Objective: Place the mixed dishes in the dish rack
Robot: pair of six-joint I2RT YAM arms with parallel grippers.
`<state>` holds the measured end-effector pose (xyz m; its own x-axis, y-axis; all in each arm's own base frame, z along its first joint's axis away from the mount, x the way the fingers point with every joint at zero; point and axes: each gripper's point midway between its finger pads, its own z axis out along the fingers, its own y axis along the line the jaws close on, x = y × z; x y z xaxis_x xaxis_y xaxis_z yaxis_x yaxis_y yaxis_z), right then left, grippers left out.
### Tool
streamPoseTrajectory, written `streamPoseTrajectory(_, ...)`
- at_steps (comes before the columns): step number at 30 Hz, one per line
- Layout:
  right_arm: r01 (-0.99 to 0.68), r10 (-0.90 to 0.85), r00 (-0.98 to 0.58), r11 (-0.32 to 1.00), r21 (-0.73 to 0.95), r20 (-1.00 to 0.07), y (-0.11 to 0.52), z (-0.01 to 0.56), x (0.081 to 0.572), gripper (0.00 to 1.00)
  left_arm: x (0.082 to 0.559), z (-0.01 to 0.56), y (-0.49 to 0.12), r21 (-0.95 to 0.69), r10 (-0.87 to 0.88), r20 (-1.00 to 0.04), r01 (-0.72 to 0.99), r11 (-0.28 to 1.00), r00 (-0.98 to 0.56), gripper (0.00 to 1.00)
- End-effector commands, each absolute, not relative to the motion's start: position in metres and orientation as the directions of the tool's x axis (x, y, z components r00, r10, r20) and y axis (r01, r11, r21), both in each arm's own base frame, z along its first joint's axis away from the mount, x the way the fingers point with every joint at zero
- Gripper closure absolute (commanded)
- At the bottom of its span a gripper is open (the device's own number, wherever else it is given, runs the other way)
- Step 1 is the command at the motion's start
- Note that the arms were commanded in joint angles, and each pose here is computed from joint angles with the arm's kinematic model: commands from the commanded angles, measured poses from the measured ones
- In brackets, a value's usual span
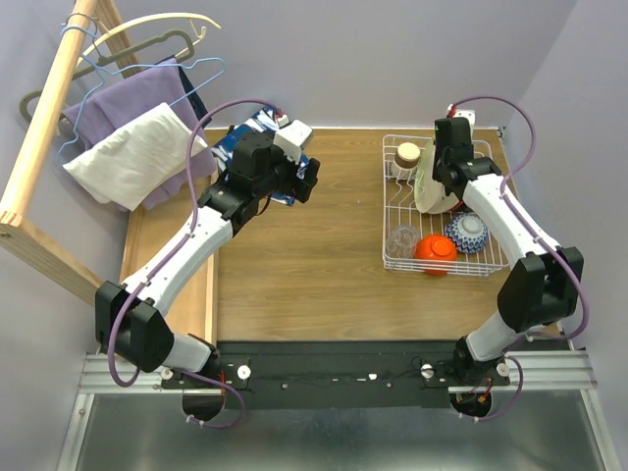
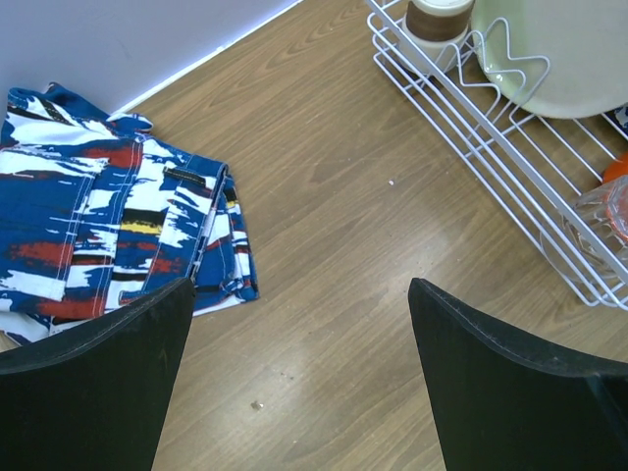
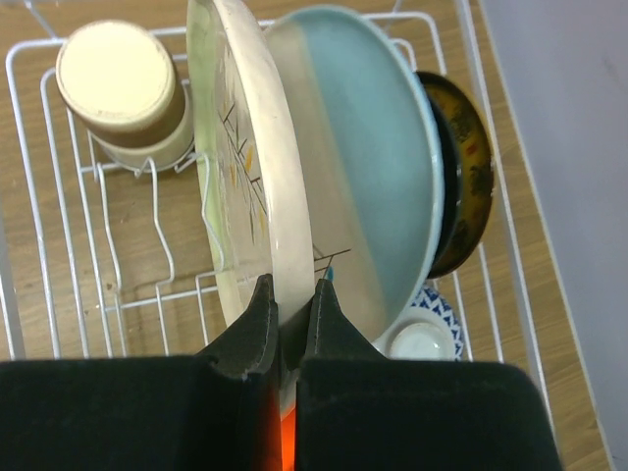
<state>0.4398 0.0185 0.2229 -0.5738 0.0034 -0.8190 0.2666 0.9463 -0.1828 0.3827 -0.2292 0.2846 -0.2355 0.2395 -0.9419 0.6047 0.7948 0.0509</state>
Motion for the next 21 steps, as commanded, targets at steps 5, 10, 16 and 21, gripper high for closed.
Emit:
streamPoseTrajectory(5,0.225,0.064,-0.507,0.973,-0.06,-0.86,0.04,0.235,0.457,1.0,0.381,0.278,-0.235,0.035,0.234,-0.942,0.62,0.784,-0.242,0.02)
streamPoseTrajectory(10,0.218,0.066,-0.508,0.975,-0.054,-0.859,0.041,0.234,0.457,1.0,0.381,0.278,-0.236,0.028,0.228,-0.942,0.621,0.783,-0.245,0.01)
streamPoseTrajectory(16,0.215,0.044,-0.492,0.974,-0.073,-0.869,0.038,0.247,0.454,0.57,0.38,0.279,-0.236,0.027,0.225,-0.943,0.621,0.783,-0.243,0.01)
streamPoseTrajectory(21,0.214,-0.013,-0.431,0.97,-0.116,-0.902,0.028,0.289,0.445,0.19,0.382,0.279,-0.229,0.031,0.217,-0.944,0.587,0.809,-0.248,0.01)
